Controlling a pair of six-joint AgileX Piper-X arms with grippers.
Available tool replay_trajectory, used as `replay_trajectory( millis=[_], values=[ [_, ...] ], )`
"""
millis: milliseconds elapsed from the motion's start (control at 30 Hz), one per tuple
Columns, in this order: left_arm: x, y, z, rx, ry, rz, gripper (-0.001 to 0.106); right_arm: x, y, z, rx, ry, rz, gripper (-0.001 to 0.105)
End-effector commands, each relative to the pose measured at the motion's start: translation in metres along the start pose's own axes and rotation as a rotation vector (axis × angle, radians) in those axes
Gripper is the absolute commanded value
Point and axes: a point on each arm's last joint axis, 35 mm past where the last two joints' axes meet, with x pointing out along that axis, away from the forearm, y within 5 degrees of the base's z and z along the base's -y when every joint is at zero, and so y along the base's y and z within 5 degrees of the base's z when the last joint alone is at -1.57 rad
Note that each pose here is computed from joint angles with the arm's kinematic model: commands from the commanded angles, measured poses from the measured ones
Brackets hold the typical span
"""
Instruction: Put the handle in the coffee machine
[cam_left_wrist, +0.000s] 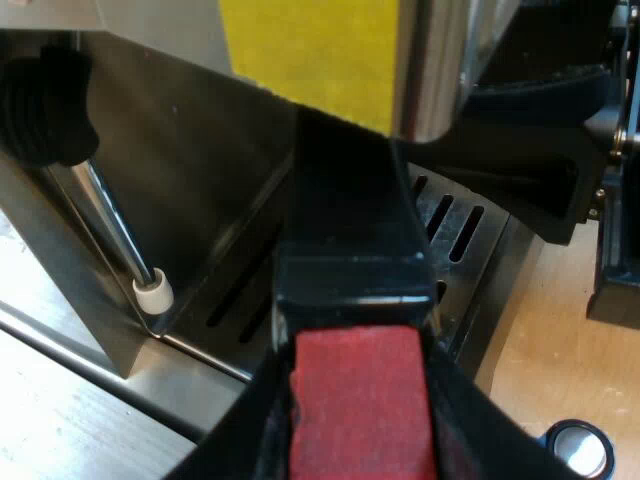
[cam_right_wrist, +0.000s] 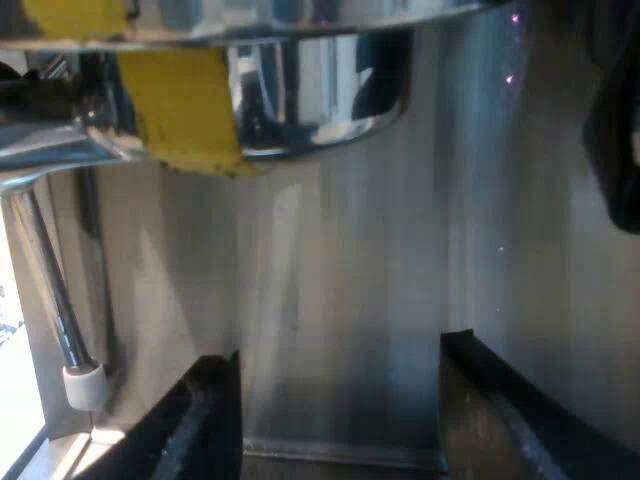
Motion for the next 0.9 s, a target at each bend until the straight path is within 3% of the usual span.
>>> replay_trajectory(
  millis=[33,533,900],
  values=[
    [-0.008,-0.003,0.025,0.094,-0.151,-0.091,0.000,-0.004,0.004,0.003,-0.006,-0.003,-0.022,0.047],
    [-0.008,-0.003,0.025,0.094,-0.151,-0.091,0.000,-0.006,0.008,0.005,0.017,-0.023,0.038,0.047],
    [-0.008,-0.003,0.025,0.094,-0.151,-0.091,0.000,0.002,0.000,0.003,0.016,-0.014,0.018,0.047]
  ],
)
